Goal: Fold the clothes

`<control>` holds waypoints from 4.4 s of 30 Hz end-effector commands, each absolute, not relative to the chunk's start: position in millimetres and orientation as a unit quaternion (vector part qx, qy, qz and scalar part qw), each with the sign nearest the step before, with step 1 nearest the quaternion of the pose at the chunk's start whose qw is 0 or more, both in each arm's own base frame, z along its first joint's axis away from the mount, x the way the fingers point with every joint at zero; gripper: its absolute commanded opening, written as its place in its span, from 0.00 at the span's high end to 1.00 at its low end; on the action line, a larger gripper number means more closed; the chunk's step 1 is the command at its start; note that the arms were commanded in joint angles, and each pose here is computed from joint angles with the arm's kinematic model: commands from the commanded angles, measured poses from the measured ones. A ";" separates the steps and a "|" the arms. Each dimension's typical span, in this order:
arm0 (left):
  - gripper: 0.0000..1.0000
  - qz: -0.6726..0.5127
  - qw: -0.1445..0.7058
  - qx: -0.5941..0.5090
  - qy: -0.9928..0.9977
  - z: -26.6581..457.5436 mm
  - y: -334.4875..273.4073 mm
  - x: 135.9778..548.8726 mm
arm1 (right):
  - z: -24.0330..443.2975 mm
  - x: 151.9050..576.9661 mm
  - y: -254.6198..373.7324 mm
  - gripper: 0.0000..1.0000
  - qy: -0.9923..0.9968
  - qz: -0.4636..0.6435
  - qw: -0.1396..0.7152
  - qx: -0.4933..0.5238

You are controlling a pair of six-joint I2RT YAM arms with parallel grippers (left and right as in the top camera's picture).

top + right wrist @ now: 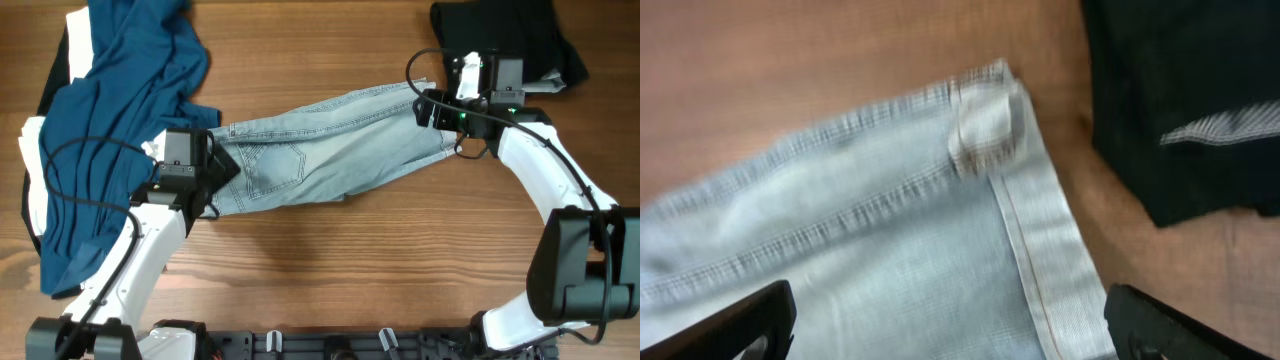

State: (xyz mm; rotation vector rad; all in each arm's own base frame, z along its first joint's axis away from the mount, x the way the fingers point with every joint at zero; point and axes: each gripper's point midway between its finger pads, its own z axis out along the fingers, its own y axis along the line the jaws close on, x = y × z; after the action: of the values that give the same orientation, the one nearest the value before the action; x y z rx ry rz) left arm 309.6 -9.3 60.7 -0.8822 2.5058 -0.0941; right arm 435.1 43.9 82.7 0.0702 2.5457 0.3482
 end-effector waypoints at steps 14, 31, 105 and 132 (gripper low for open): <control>0.00 -0.032 0.147 -0.271 0.951 34.7 -19.9 276.7 | -20.1 390.8 35.1 0.19 0.987 0.097 0.112 0.066; 0.00 -0.173 0.151 -0.165 0.959 28.3 -18.3 300.7 | -24.7 331.4 17.2 0.18 0.978 0.117 -0.019 0.170; 0.02 -0.207 0.045 -0.055 0.976 -7.8 -29.9 317.2 | -23.8 344.4 19.8 0.05 0.980 0.129 0.008 0.151; 0.96 -0.182 0.140 -0.067 0.971 142.9 -29.4 350.9 | -8.8 340.5 92.9 0.81 0.965 0.245 -0.011 0.094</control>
State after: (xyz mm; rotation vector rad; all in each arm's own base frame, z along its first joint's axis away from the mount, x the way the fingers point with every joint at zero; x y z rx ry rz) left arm 340.4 -32.4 109.0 -0.2114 2.8636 -0.5577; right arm 354.9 69.3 0.1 0.3482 3.0051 0.6835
